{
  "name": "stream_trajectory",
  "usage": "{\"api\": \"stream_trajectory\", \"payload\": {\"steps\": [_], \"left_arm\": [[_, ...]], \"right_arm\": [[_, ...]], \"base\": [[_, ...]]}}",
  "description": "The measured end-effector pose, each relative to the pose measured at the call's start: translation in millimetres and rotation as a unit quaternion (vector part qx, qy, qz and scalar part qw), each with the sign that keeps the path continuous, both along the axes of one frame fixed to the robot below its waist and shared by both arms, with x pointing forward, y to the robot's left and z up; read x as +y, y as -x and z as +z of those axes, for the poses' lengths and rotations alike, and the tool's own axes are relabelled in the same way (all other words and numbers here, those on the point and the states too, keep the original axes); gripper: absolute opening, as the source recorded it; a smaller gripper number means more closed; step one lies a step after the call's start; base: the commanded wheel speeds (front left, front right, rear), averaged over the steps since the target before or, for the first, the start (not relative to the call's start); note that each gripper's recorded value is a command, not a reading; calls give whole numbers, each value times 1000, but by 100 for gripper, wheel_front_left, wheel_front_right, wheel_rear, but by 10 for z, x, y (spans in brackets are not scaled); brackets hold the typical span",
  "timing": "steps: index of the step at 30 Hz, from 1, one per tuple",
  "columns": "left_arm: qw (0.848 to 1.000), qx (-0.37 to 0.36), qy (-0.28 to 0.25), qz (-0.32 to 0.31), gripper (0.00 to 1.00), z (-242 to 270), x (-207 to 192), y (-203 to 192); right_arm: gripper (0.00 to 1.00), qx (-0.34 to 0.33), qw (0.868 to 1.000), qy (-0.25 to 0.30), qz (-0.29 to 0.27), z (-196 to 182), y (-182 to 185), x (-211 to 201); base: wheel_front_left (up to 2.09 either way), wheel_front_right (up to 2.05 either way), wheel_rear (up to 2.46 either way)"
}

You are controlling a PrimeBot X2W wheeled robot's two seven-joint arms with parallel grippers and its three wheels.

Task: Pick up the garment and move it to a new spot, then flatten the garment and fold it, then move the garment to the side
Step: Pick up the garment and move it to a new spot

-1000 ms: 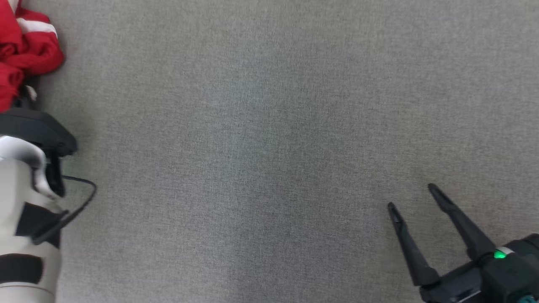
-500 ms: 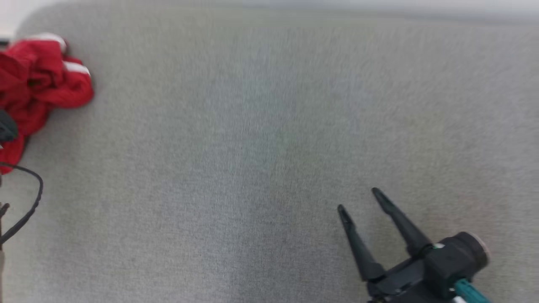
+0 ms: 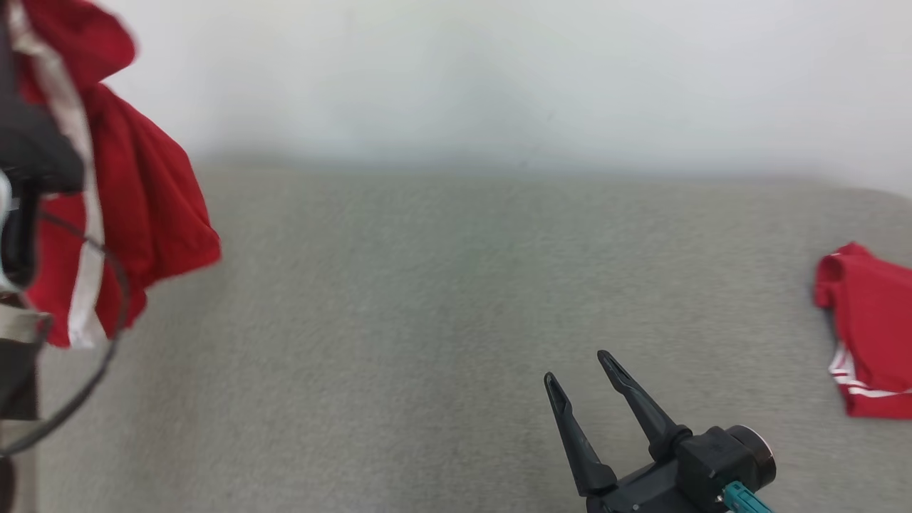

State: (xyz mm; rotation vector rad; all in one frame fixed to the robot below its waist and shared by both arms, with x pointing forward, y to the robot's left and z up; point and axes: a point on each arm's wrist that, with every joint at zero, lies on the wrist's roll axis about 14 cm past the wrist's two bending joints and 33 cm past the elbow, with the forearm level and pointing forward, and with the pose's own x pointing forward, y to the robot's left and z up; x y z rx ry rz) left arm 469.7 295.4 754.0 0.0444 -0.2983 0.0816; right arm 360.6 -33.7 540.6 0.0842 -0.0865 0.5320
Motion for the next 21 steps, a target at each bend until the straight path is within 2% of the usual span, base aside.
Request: {"api": "stream_trajectory", "payload": {"steps": [4,10,16,21], "left_arm": [[994,-55,17,-88,0,357,-658,90],[971,-109,57,-207,0,637,-1591,230],[943,-99,78,-308,0,435,-2476,315],[923,-78,102,-363,0,125,-3006,327]], "right_arm": [[100,-20,999,3,-28,127,86,-169],[100,-39,996,8,-80,253,204,-495],[100,-49,989,15,-136,320,321,-867],[100,-51,980,23,-191,335,414,-1225]], "base": [[0,0,0],[0,0,0],[0,0,0],[0,0,0]]}}
